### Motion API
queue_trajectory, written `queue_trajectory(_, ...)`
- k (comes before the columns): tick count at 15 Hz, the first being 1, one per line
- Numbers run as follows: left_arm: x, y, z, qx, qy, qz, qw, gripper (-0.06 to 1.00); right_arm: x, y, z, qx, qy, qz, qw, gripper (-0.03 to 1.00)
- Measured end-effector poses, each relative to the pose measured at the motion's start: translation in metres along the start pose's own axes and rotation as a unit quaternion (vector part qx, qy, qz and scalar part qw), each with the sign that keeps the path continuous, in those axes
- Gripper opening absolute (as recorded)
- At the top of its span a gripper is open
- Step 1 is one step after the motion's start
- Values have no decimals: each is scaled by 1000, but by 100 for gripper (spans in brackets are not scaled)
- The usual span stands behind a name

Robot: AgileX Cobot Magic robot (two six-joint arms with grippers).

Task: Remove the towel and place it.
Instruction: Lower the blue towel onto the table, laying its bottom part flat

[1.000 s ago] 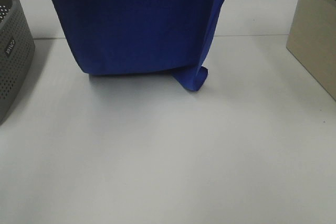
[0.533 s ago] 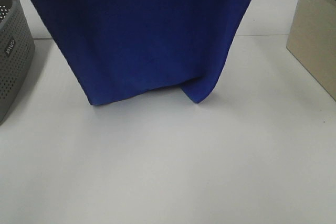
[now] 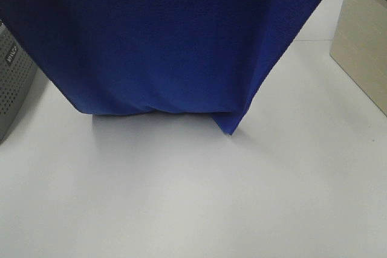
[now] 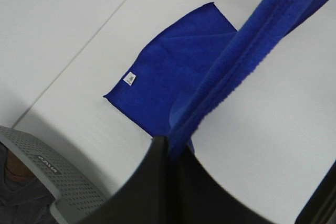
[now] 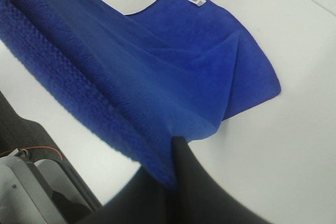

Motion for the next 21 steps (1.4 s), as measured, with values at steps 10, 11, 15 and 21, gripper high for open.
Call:
queue_trajectory(10,83,-41,17,94,67,-58,992,0,71,39,18,-58,53,47,996,2)
queue_trajectory(11,92,-46,25,112,81,-71,988,0,79,40,21,-59,64,50,995,2)
queue_trajectory(15,121,-57,47,144,134,-114,974,0,122,52,50,-101,127,88,983,2)
queue_trajectory(21,165,-83,69,183,217,-159,946,0,144,60,65,-125,162,125,971,2)
Point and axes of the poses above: a point on each arm's last joint axis where the gripper is mounted, z pointing out along that axis toward the gripper, y along the wrist's bending axis when the last joint is at zero, x = y × z, the point moved 4 cm from there along z, pointing out along that axis toward the gripper, and after that the axes turned 11 degrees about -z, right-handed, at the moved point
